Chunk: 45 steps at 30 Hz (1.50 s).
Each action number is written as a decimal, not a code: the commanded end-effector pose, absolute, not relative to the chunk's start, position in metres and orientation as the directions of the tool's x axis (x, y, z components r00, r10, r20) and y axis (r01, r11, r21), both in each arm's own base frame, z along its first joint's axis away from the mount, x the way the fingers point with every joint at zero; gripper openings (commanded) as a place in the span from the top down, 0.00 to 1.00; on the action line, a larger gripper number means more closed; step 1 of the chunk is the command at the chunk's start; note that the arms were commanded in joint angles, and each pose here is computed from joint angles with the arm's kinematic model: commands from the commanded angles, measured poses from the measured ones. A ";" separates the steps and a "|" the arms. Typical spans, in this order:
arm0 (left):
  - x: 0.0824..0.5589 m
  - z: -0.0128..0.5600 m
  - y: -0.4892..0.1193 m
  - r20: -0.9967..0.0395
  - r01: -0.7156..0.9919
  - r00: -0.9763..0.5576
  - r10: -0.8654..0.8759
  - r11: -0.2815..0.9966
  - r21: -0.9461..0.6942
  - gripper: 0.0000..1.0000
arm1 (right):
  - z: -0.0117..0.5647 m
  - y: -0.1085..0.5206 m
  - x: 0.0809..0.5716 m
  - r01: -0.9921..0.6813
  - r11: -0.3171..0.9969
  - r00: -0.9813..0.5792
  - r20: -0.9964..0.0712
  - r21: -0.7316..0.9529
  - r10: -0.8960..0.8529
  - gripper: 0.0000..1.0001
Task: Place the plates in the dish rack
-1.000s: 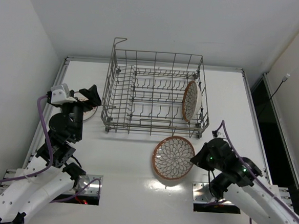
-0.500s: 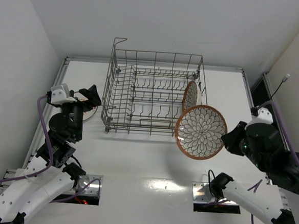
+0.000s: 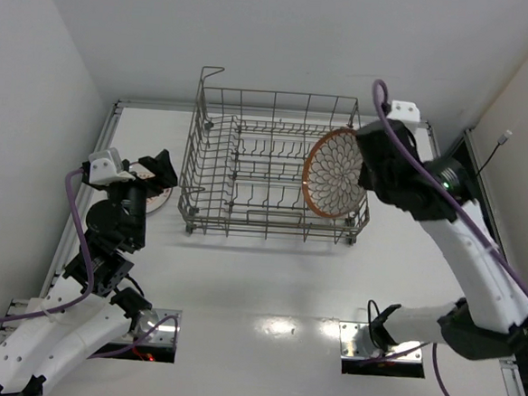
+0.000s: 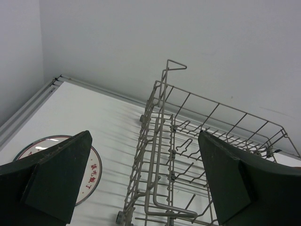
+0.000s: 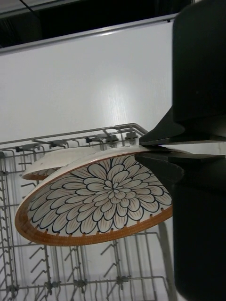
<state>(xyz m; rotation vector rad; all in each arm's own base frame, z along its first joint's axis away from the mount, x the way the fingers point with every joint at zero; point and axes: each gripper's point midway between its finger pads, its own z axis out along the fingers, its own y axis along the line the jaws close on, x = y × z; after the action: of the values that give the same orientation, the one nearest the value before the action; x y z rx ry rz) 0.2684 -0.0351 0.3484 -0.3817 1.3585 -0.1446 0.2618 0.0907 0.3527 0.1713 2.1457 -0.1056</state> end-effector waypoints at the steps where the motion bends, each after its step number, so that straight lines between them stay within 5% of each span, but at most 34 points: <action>1: 0.267 0.355 -0.035 -0.908 -0.108 0.243 -0.340 0.921 -0.374 0.05 | 0.404 0.095 0.303 0.253 0.966 -0.354 -0.925 0.044 0.135 1.00; 14: 0.267 0.355 -0.035 -0.908 -0.108 0.243 -0.340 0.921 -0.374 0.05 | 0.379 0.118 0.371 0.365 0.905 -0.420 -0.906 -0.217 -0.047 1.00; 32: 0.268 0.353 -0.037 -0.909 -0.100 0.241 -0.341 0.923 -0.372 0.05 | 0.374 0.091 0.385 0.439 0.805 -0.453 -0.872 -0.399 -0.186 1.00; 45: 0.268 0.353 -0.037 -0.909 -0.100 0.241 -0.341 0.923 -0.372 0.05 | 0.319 0.102 0.399 0.410 0.671 -0.565 -0.750 -0.618 -0.345 1.00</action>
<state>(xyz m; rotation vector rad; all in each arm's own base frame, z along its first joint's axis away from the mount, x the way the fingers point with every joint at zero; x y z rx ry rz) 0.2691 -0.0351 0.3447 -0.3821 1.3637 -0.1392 0.3993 0.1139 0.2870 -0.0279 2.0817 -0.8761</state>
